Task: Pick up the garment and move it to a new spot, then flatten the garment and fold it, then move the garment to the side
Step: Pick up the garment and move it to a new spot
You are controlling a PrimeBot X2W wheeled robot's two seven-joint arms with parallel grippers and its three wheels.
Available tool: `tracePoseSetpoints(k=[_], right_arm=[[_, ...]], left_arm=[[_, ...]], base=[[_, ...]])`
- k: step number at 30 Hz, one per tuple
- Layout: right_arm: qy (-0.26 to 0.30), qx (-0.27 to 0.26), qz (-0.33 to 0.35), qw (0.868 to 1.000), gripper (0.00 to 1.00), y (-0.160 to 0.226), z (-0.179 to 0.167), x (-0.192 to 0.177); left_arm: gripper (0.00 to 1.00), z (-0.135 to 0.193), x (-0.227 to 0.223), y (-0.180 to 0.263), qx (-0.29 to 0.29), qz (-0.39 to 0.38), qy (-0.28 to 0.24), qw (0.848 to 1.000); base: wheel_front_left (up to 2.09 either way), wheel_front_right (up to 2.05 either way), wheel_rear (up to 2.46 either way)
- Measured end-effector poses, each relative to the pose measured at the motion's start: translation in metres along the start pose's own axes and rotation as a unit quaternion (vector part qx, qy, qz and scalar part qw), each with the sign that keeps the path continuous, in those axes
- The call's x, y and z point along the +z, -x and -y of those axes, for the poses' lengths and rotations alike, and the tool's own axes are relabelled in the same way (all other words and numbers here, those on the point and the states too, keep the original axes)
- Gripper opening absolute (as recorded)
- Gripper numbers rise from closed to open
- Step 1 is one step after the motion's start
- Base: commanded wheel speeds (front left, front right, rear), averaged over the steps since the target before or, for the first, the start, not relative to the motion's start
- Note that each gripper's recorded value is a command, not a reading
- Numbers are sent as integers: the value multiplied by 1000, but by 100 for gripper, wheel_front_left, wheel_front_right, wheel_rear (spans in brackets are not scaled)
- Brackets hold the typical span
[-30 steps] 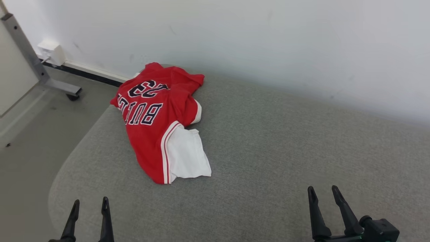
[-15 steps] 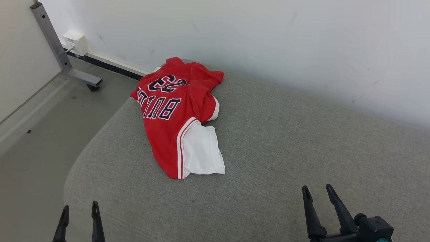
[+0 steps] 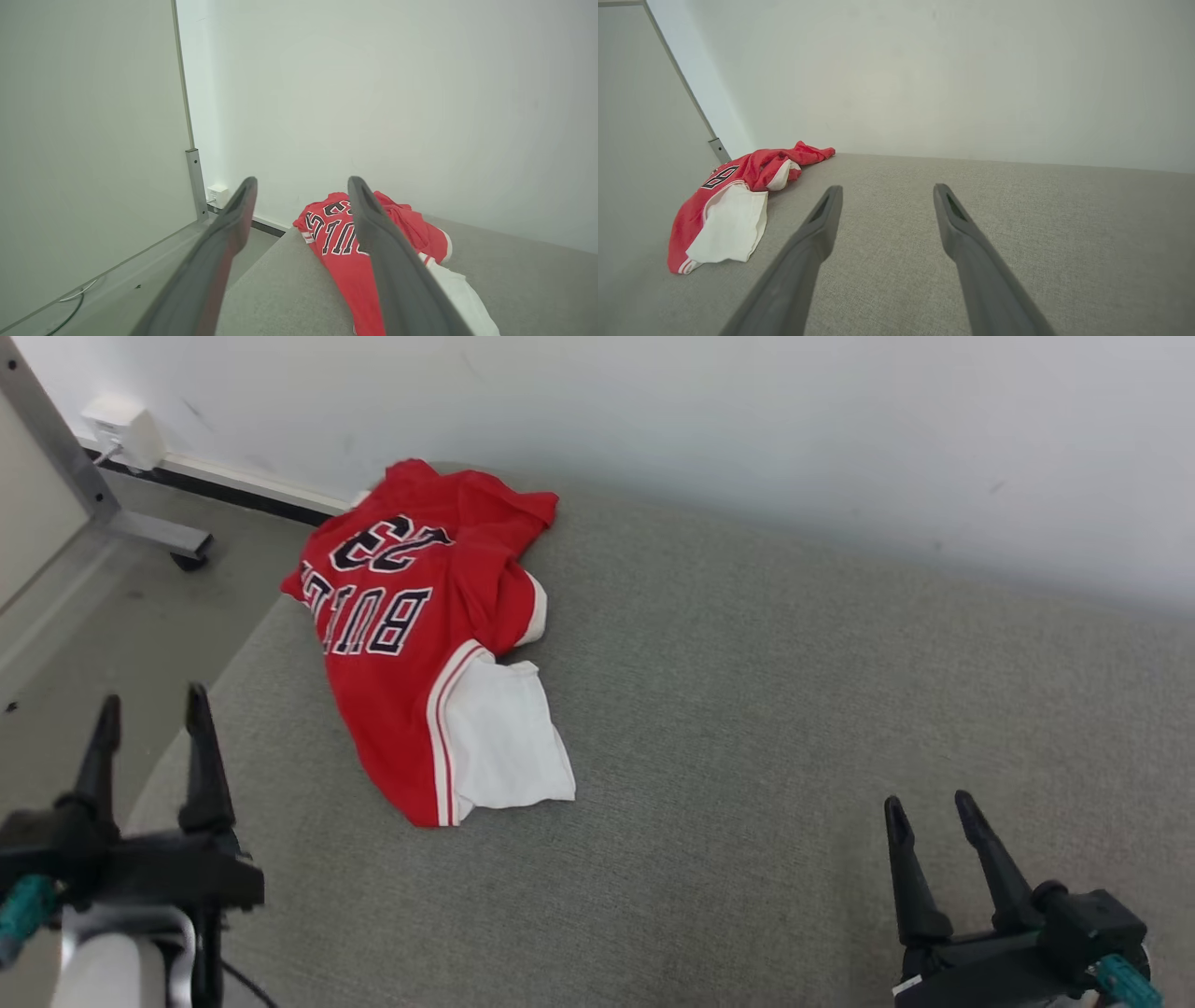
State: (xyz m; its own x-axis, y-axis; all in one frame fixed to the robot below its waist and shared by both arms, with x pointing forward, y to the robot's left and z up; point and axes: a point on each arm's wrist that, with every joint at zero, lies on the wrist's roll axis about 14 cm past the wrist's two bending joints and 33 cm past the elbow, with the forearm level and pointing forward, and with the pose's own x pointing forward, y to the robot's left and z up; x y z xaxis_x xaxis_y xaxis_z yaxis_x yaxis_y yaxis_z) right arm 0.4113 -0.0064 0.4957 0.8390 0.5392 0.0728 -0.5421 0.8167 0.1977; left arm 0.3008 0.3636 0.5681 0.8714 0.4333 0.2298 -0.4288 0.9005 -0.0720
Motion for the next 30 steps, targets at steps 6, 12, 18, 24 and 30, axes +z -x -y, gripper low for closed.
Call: tracePoseSetpoints(k=[6,12,18,24,30], right_arm=[[7,-45,4,999,100,2,39,-1],[10,-101,2,995,100,10,83,-7],[10,-145,-12,989,100,22,113,-19],[10,-178,-21,984,100,38,132,-24],[13,-192,-21,981,100,44,140,-23]], left_arm=[[100,23,26,-72,-36,30,-4,999],[100,53,16,-136,-72,-6,-5,997],[100,72,-41,-160,-91,-104,-12,990],[100,77,-112,-150,-92,-242,-12,966],[100,83,-165,-120,-96,-363,4,927]], base=[[0,0,0],[0,0,0],[0,0,0],[0,0,0],[0,0,0]])
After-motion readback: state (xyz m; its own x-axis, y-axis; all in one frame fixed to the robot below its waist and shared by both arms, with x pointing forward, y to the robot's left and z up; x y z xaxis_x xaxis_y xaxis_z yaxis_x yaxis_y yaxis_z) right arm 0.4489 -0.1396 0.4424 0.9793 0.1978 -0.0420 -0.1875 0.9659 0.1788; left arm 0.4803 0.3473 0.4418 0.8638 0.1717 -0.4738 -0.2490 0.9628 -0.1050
